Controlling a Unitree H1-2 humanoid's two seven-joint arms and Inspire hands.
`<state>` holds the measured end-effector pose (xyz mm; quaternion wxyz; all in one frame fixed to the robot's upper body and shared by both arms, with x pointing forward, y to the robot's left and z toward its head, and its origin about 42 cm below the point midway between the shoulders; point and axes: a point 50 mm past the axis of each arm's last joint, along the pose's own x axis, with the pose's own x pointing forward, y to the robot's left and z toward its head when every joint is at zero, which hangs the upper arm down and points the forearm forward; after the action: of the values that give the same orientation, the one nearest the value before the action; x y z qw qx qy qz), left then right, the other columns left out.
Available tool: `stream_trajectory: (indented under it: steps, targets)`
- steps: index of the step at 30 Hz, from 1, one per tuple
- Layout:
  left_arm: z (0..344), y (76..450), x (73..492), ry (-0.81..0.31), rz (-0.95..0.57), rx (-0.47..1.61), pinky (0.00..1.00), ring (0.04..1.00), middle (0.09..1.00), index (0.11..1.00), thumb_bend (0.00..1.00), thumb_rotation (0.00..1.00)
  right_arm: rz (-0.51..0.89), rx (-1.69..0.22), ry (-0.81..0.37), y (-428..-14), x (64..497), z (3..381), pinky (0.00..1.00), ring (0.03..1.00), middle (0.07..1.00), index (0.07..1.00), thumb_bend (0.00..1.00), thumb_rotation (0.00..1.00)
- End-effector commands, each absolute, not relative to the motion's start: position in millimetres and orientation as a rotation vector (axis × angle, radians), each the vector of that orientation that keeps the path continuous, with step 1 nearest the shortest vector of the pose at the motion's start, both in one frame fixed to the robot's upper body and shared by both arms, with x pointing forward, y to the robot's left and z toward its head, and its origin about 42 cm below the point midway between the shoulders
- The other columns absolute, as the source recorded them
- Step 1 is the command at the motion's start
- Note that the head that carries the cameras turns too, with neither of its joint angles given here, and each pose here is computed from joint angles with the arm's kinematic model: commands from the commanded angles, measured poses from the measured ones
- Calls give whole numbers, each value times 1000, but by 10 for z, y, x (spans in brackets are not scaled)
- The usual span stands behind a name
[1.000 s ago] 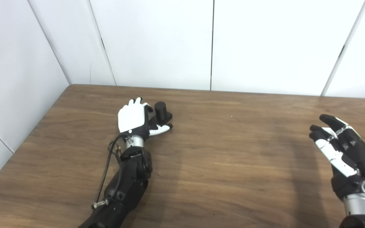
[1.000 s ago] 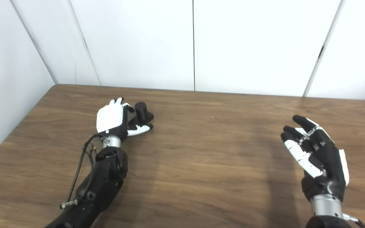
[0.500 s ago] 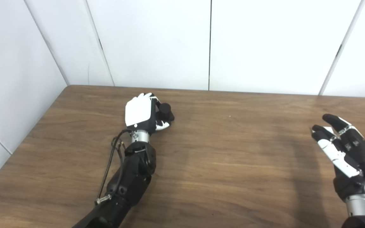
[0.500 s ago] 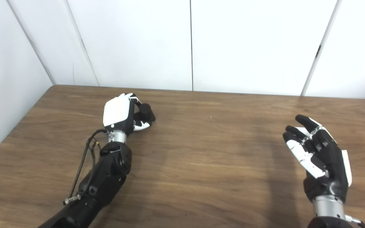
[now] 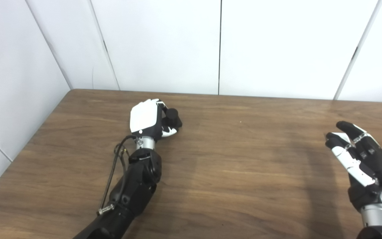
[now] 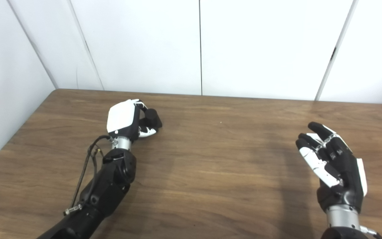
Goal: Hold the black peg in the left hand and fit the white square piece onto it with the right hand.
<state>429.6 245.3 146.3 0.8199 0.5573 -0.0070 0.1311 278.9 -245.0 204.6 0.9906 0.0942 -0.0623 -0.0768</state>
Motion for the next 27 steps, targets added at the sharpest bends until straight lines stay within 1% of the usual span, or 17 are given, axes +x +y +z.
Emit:
stream_trajectory:
  steps: [1, 5, 8, 14, 18, 23, 26, 27]
  targets:
    - [1516, 2568, 4275, -19, 226, 1152, 963, 925, 858, 487, 520, 78, -138, 190, -208, -2419, 2802, 2208, 697, 681, 797, 660, 467, 1]
    - [1597, 2598, 4239, -51, 75, 1066, 997, 967, 902, 491, 519, 86, -132, 181, -211, -2416, 2804, 2204, 677, 677, 792, 654, 461, 0]
    - [1662, 2627, 4234, -76, -39, 1020, 1000, 987, 922, 494, 517, 89, -132, 189, -207, -2411, 2803, 2195, 660, 659, 780, 649, 474, 10]
    - [1782, 2655, 4253, -134, -217, 1006, 998, 982, 921, 494, 516, 90, -140, 187, -202, -2389, 2792, 2192, 615, 652, 774, 646, 487, 20]
    - [1823, 2643, 4279, -172, -317, 1017, 1000, 994, 930, 494, 515, 92, -144, 188, -200, -2393, 2790, 2193, 627, 645, 763, 643, 499, 31]
    - [1820, 2584, 4301, -225, -445, 1033, 1000, 1000, 936, 493, 514, 92, -147, 185, -200, -2390, 2788, 2196, 619, 643, 779, 652, 500, 48]
    - [1806, 2508, 4293, -262, -515, 1046, 1000, 1000, 929, 492, 516, 89, -152, 187, -196, -2382, 2784, 2196, 673, 668, 802, 664, 488, 46]
    - [1797, 2476, 4285, -272, -536, 1043, 1000, 1000, 929, 492, 516, 89, -153, 190, -197, -2381, 2784, 2195, 672, 670, 803, 662, 487, 44]
